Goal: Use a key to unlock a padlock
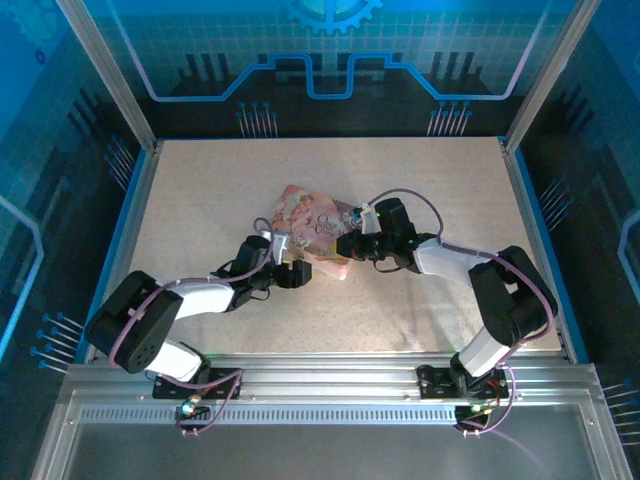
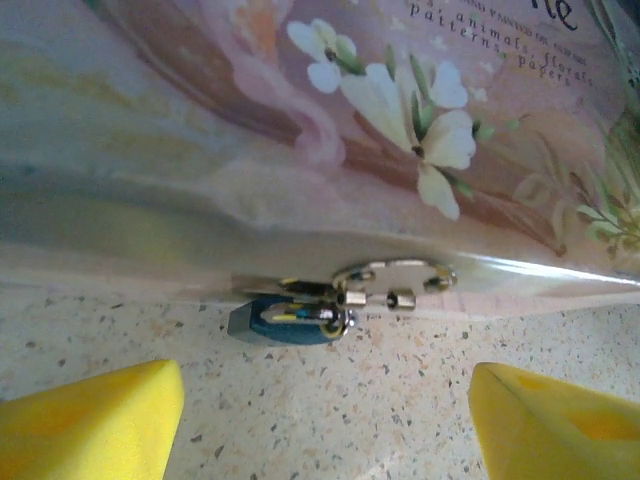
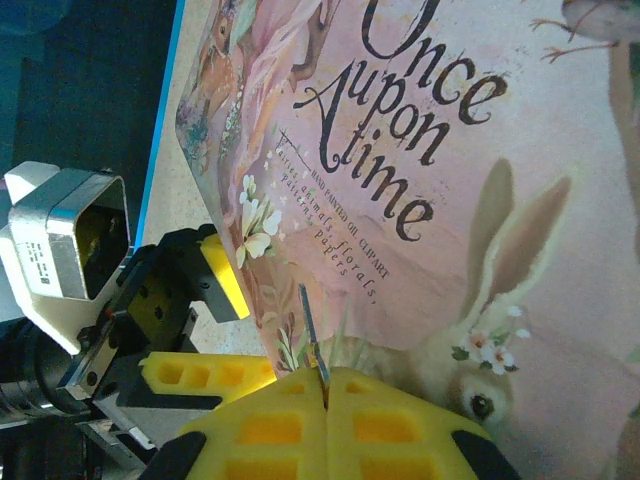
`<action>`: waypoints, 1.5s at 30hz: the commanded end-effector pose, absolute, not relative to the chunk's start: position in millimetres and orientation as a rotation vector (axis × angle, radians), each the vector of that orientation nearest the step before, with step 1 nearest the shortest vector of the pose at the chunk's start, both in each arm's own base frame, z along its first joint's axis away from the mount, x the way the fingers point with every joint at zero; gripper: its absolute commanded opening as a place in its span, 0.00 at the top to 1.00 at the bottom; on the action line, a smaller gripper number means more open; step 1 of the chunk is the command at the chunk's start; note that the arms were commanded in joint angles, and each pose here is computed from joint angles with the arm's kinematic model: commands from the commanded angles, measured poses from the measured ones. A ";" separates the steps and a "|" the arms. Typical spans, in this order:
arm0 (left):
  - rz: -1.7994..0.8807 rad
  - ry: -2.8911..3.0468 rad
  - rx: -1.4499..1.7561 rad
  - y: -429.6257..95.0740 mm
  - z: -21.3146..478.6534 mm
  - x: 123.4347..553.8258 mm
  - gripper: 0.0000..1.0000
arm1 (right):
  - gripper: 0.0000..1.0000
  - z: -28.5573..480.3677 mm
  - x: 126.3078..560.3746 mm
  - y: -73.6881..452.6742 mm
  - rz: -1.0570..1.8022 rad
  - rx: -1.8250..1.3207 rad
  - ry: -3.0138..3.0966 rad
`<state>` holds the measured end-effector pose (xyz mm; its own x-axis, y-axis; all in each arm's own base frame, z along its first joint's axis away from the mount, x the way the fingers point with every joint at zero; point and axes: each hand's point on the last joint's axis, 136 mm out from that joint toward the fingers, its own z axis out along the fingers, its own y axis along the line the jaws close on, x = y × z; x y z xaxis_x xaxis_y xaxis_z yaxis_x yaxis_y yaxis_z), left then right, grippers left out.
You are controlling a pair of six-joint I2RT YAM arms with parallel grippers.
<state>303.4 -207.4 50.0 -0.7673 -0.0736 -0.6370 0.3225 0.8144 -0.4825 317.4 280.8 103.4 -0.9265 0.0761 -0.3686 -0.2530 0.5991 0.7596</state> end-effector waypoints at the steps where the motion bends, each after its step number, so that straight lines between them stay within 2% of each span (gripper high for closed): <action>1: -0.796 2.268 0.236 -217.4 60.1 317.7 0.25 | 0.94 50.3 287.0 256.8 1.113 -0.044 2.705; 24: -0.797 2.265 0.287 -225.8 50.3 327.3 0.34 | 0.93 47.5 286.5 256.0 1.114 -0.042 2.709; 45: -0.873 2.271 0.296 -236.9 52.3 327.8 0.52 | 0.93 49.2 285.1 253.9 1.109 -0.039 2.702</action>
